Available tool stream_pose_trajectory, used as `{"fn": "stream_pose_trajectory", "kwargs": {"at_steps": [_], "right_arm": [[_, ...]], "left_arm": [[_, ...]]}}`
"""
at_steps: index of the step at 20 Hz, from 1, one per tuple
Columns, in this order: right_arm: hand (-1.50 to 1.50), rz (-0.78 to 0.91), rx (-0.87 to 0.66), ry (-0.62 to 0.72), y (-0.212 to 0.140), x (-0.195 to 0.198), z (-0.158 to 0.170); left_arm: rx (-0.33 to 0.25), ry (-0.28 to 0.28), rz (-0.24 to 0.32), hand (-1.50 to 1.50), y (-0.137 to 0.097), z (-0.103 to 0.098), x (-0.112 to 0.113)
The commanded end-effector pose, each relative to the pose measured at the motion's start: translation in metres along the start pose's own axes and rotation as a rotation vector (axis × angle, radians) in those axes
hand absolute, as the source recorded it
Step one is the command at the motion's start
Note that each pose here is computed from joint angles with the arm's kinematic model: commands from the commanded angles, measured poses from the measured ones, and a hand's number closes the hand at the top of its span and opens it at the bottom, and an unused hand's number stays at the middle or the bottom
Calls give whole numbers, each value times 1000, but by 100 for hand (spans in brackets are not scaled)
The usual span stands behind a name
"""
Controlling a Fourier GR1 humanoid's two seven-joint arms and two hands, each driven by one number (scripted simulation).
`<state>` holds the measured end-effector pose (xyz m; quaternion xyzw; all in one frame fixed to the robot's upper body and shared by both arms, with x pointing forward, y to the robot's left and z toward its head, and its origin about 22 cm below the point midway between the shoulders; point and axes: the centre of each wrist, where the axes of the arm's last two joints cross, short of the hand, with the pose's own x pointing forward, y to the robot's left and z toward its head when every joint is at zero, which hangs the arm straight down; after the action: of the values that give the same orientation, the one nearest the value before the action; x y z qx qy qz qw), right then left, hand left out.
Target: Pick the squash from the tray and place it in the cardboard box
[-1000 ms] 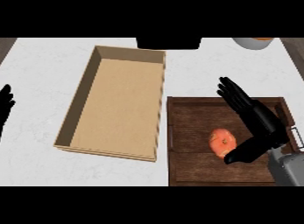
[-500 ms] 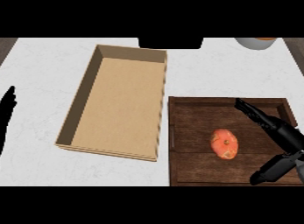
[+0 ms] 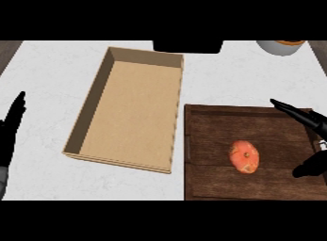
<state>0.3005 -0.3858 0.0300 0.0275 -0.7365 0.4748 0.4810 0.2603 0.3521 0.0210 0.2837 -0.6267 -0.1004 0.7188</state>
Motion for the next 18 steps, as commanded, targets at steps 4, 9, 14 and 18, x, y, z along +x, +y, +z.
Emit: {"fn": "stream_pose_trajectory", "kwargs": {"at_steps": [4,9,14,18], "right_arm": [[-150,192,303,20,-12,7,-44],[-150,315,457,114,-20,14,-64],[-150,314,549,148,0,18,-99],[-150,373,553,165,29,28,-115]], "left_arm": [[5,2,-9,0,-6,-5,0],[3,7,-9,0,-4,0,1],[13,36,-1,0,-9,-8,-8],[7,24,-12,0,1,-3,-15]]}}
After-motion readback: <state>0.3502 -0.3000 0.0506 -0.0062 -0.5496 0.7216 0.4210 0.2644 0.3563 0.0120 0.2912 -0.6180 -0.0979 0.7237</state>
